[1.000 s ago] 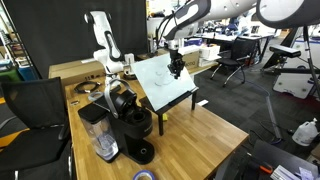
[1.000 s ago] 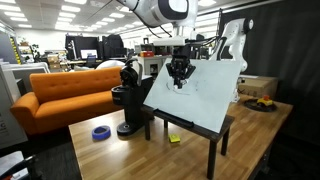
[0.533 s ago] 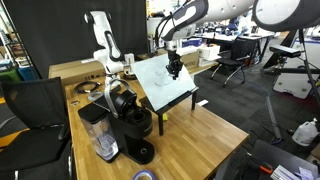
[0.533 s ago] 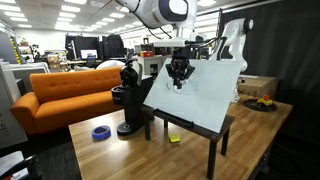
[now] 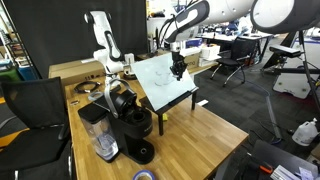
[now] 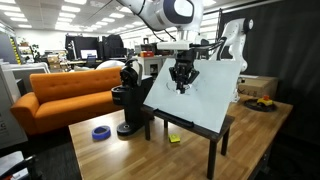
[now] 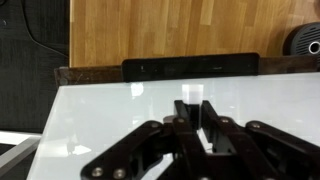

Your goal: Pick up the pen from the table, write on the whiteboard and put the pen back on the table.

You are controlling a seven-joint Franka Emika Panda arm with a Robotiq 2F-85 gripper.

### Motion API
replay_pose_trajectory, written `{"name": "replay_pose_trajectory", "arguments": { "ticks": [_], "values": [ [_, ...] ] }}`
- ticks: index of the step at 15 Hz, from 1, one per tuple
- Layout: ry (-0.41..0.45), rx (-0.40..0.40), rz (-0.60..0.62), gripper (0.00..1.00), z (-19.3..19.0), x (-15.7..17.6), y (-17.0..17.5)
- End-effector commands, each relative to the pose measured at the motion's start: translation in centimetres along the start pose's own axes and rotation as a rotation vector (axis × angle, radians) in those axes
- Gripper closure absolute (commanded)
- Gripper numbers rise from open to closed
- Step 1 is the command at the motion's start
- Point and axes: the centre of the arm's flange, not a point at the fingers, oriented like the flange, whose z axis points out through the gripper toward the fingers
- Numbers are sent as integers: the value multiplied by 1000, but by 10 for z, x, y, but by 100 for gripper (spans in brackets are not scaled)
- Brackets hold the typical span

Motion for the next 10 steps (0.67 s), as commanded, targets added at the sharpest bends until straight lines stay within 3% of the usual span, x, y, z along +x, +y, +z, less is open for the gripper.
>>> {"name": "replay_pose_trajectory", "arguments": {
  "ticks": [1, 5, 10],
  "values": [
    [-7, 15, 26, 95, -6, 3, 18],
    [16, 15, 43, 95, -15, -3, 31],
    [34, 6, 21, 95, -22, -4, 18]
  ]
}}
